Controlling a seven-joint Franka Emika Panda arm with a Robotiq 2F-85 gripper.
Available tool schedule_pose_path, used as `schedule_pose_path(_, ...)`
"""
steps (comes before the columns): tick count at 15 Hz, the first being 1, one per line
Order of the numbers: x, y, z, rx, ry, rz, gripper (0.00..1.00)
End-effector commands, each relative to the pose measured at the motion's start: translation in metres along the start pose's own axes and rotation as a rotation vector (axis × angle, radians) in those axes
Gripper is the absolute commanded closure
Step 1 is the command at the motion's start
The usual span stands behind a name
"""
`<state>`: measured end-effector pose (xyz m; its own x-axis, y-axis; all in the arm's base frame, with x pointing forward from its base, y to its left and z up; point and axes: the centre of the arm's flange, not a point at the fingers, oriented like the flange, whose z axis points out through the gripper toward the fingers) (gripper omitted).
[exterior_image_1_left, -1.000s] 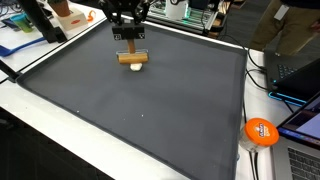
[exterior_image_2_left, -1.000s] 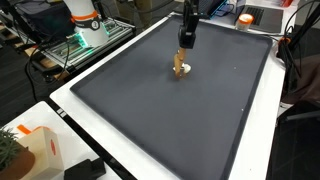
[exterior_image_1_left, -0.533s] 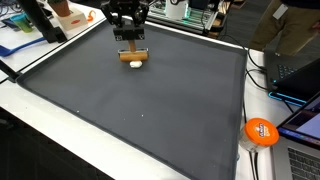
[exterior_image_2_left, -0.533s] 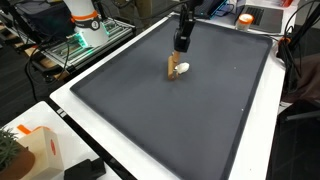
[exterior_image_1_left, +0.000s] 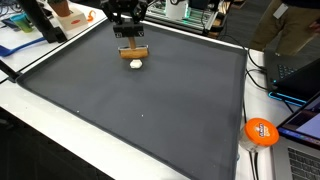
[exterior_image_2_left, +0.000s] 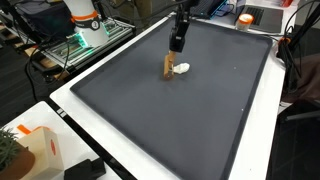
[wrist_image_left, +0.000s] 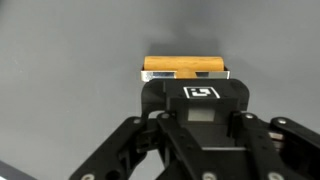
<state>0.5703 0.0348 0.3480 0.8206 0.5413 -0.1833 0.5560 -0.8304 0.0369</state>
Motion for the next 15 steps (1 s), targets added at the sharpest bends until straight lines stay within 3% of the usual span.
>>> schedule_pose_path(1,-0.047,-0.024,-0.065,-0.049,0.133,0.011,0.78)
schedule_pose_path(5,-0.037,-0.025,-0.088,-0.076,0.166,0.022,0.78)
schedule_pose_path(10,-0.011,-0.015,-0.041,-0.067,0.14,0.088,0.78)
schedule_pose_path(15,0.012,-0.006,-0.006,-0.076,0.179,0.103,0.78)
